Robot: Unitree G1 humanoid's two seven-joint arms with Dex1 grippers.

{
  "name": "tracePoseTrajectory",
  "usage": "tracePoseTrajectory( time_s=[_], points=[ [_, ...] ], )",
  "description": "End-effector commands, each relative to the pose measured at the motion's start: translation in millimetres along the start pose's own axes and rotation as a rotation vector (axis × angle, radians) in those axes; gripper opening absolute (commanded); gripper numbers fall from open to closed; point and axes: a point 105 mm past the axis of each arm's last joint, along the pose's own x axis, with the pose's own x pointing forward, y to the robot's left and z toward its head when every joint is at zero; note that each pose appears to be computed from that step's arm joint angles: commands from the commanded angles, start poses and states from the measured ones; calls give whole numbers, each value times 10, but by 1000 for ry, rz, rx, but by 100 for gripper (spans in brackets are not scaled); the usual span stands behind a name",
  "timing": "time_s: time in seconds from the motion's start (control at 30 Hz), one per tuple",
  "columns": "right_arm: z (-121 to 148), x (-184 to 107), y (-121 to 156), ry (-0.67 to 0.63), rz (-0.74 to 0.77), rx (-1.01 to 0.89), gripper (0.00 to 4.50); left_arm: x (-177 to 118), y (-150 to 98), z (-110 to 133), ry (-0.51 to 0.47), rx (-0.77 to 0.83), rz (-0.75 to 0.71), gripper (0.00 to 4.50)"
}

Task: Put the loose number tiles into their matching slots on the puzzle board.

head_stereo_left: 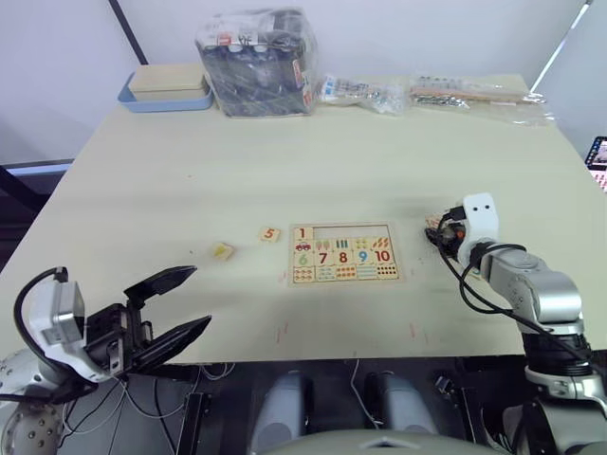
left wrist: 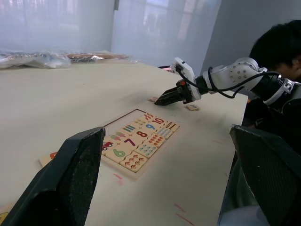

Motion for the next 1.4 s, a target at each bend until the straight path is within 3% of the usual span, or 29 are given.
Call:
tracePoseTrajectory(
  time_s=[0.03,0.23,0.5,0.87,1.07,1.4],
  points=[
    [10,6,-1,-11,-10,-15,94,-9,0,39,-6,24,7,450],
    [79,-11,-1,-40,31,-31,90,1,-4,20,0,22,9,450],
    [532,-273,426,-29,458,-209,90,-21,-9,10,2,20,20,450],
    [1017,-376,1054,91,819,-524,90,-111,-22,-28,18,9,45,450],
    [1171,-273,1387,150,894,-622,90,-146,-32,-39,26,9,58,450],
    [1156,111,1709,211,891,-845,90,-188,-90,-89,37,4,75,450]
  ],
)
